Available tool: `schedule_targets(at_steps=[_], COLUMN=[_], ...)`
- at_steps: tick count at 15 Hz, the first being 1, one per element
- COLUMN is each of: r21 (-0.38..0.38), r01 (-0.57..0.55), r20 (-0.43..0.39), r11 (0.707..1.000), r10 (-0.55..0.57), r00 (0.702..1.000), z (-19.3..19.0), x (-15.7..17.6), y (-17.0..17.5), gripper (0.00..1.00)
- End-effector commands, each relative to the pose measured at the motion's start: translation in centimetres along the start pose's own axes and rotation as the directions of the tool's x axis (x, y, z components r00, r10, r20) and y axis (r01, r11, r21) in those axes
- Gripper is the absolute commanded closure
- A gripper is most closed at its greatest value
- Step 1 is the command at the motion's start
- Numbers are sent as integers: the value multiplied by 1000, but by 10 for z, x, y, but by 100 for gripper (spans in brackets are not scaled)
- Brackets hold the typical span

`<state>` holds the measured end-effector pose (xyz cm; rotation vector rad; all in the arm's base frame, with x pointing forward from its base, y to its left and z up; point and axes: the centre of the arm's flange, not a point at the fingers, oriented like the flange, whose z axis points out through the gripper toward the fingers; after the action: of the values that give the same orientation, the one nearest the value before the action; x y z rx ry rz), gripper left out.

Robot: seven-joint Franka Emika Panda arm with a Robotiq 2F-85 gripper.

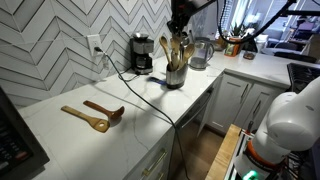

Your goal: Pick up one wooden spoon from the utensil holder and put it on the kitchen counter

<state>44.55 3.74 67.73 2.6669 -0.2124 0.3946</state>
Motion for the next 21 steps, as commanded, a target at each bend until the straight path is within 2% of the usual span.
schedule_targets(at_steps=[1,7,11,13,15,21], r21=[-24,-10,68,138,204,345], r01=[-2,8,51,87,94,108], r20=[-8,-62,-119,-140,-150,-197], r11=[1000,1000,996,987,974,932], r10=[1,-9,-43,-68,-64,-41], r00=[1000,998,992,988,987,980], z=[-21,-49,-60,-49,-22,50], x=[-9,-20,-30,-30,-24,-16], y=[-3,-5,-3,-5,-11,-31], gripper=[98,98,98,98,98,98])
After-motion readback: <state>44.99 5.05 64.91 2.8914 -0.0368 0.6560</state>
